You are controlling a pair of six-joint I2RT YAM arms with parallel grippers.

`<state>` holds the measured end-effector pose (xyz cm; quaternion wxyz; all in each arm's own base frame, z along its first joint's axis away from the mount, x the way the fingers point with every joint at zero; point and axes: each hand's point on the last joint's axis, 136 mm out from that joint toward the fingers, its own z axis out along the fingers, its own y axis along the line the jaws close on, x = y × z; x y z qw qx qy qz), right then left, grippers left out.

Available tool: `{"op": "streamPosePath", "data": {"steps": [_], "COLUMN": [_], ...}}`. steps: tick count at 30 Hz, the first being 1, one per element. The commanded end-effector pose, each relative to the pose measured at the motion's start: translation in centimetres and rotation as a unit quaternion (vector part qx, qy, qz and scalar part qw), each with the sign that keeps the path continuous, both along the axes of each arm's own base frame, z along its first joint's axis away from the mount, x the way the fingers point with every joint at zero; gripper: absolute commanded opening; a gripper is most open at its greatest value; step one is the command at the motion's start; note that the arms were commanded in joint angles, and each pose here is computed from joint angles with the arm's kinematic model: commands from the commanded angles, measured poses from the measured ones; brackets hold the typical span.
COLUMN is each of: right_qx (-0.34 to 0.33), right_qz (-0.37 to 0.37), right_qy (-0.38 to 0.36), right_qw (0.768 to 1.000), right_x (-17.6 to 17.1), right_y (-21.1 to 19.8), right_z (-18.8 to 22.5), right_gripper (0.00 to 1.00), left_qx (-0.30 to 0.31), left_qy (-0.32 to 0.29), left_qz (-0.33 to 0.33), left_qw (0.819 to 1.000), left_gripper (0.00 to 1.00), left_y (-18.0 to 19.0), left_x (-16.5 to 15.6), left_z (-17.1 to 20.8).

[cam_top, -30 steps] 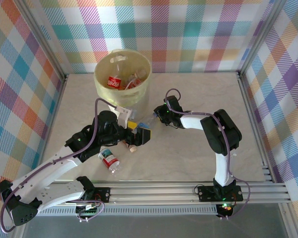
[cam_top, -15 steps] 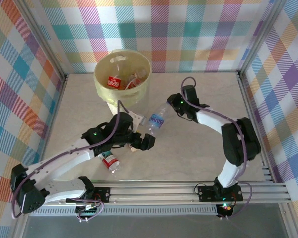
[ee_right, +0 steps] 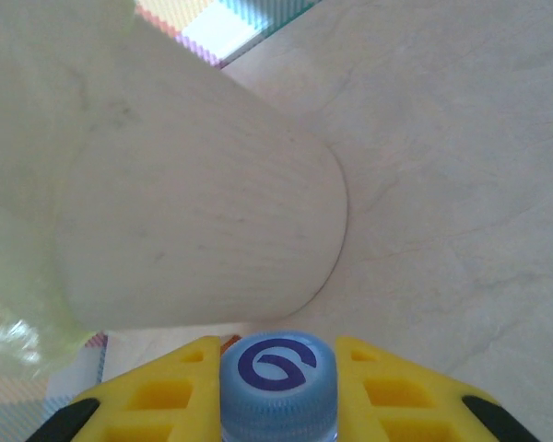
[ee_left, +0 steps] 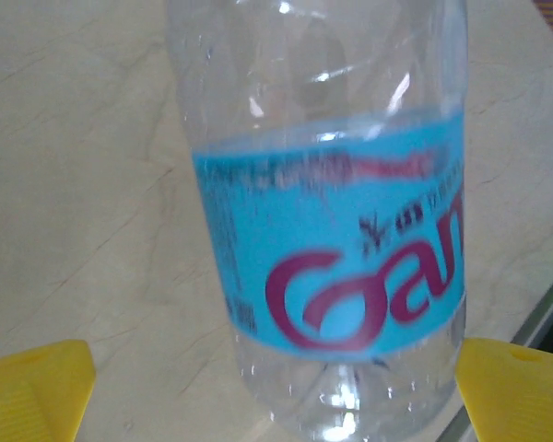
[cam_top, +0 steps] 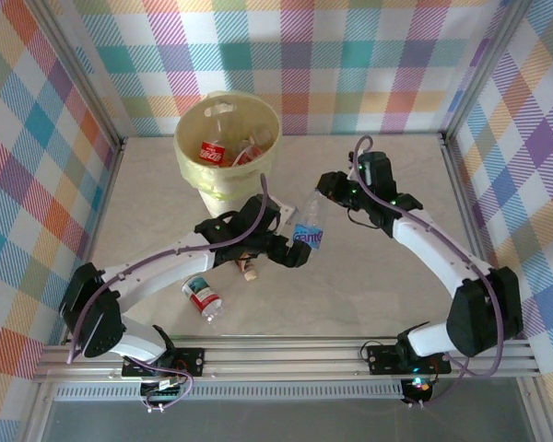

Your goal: Put the plastic bottles in the bin

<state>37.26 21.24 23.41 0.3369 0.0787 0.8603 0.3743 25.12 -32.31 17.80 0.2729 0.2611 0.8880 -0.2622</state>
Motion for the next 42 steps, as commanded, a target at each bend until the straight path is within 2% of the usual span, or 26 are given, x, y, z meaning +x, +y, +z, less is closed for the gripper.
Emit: {"op": "streamPosePath", "data": {"steps": [1,5,9,15,19,28,29,32,34,36,39,42], "right_qx": [0.003,0.016,0.024,0.031,0.03,0.028,0.028,0.027,0.022,0.016,0.011,-0.002], "right_qz": [0.051,0.059,0.057,0.054,0.053,0.051,0.052,0.053,0.053,0.056,0.072,0.109], "right_qy": [0.002,0.002,0.002,0.005,0.004,0.002,0.001,-0.003,-0.006,-0.017,-0.041,-0.072], "right_qw": [0.999,0.998,0.998,0.998,0.998,0.998,0.998,0.998,0.998,0.998,0.996,0.991], "right_x": [-2.3,-3.1,-3.5,-3.6,-3.6,-3.7,-3.8,-3.9,-4.2,-4.8,-6.1,-8.3], "right_y": [0.7,0.8,0.7,0.7,0.6,0.5,0.5,0.3,0.1,-0.4,-0.9,-1.1], "right_z": [0.3,0.7,1.0,0.9,1.0,1.0,1.1,1.4,1.6,2.2,3.3,4.5], "right_gripper": [0.27,0.27,0.27,0.27,0.27,0.29,0.32,0.48,0.66,0.79,0.93,1.0], "left_qx": [-0.05,-0.099,-0.121,-0.13,-0.134,-0.14,-0.141,-0.138,-0.136,-0.132,-0.128,-0.132], "left_qy": [0.002,0.017,0.029,0.041,0.049,0.045,0.044,0.037,0.033,0.029,0.024,0.011], "left_qz": [-0.032,-0.041,-0.04,-0.045,-0.05,-0.046,-0.044,-0.032,-0.027,-0.021,-0.01,-0.004], "left_qw": [0.998,0.994,0.991,0.99,0.989,0.988,0.988,0.989,0.99,0.991,0.991,0.991], "left_gripper": [1.0,0.99,0.92,0.85,0.73,0.67,0.67,0.66,0.66,0.67,0.67,0.67], "left_y": [-2.5,-4.1,-4.7,-5.1,-5.4,-5.4,-5.4,-5.0,-4.7,-4.2,-3.3,-2.4], "left_x": [-0.4,-0.6,-0.7,-1.0,-1.2,-1.1,-1.0,-0.7,-0.6,-0.4,0.0,0.5], "left_z": [1.7,2.3,2.2,1.9,1.9,2.7,2.9,3.3,3.6,4.0,4.7,6.2]}}
